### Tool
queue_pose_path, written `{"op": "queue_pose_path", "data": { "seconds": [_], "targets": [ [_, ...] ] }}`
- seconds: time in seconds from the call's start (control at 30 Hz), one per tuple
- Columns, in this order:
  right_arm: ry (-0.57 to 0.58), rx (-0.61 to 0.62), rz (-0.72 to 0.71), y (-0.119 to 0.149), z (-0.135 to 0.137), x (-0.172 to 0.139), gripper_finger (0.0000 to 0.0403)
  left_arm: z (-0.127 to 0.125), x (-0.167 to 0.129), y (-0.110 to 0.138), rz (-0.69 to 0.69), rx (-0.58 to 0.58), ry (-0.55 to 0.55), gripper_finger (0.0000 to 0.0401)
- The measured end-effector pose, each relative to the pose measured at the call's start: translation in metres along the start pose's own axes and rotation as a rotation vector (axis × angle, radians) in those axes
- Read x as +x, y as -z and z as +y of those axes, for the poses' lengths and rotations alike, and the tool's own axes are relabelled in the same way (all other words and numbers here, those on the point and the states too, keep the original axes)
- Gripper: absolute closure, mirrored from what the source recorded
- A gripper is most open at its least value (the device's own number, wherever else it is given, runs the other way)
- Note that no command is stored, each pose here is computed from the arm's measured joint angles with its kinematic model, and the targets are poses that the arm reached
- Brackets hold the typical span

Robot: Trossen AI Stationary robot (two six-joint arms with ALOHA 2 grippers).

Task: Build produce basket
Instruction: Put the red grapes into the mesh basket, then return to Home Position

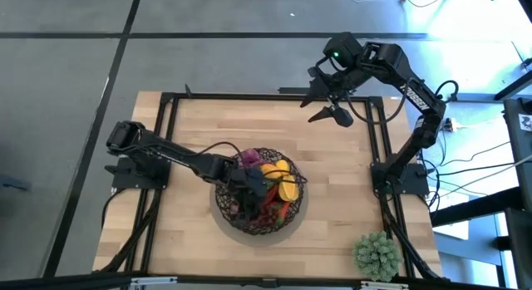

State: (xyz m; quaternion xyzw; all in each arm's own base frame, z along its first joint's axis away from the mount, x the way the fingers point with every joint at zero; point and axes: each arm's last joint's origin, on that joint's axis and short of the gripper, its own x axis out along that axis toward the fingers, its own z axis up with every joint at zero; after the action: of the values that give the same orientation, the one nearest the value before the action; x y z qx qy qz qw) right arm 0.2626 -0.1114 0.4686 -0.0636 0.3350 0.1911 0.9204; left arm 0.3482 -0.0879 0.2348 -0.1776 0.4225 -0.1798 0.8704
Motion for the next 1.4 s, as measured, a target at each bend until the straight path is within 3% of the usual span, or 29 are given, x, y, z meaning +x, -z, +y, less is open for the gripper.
{"op": "queue_pose_path", "data": {
  "seconds": [0.2, 0.5, 1.0, 1.2, 1.4],
  "targets": [
    [0.0, -0.016, 0.0, 0.0, 0.0, 0.0, 0.0166, 0.0, 0.0, 0.0, -0.001, -0.008, -0.002, 0.0359],
    [0.0, -0.023, 0.0, 0.0, 0.0, 0.0, 0.0166, -0.002, 0.0, -0.003, -0.041, -0.003, -0.016, 0.0369],
    [0.0, -0.023, 0.0, 0.0, 0.0, 0.0, 0.0166, -0.002, 0.0, -0.003, -0.035, -0.017, -0.006, 0.0283],
    [-0.006, -0.025, 0.007, 0.001, 0.001, 0.0, 0.0166, -0.004, -0.011, 0.003, 0.042, -0.058, 0.018, 0.0285],
    [-0.01, -0.008, 0.027, 0.005, 0.002, -0.005, 0.0166, -0.011, -0.046, -0.001, -0.008, -0.086, 0.016, 0.0286]
  ]
}}
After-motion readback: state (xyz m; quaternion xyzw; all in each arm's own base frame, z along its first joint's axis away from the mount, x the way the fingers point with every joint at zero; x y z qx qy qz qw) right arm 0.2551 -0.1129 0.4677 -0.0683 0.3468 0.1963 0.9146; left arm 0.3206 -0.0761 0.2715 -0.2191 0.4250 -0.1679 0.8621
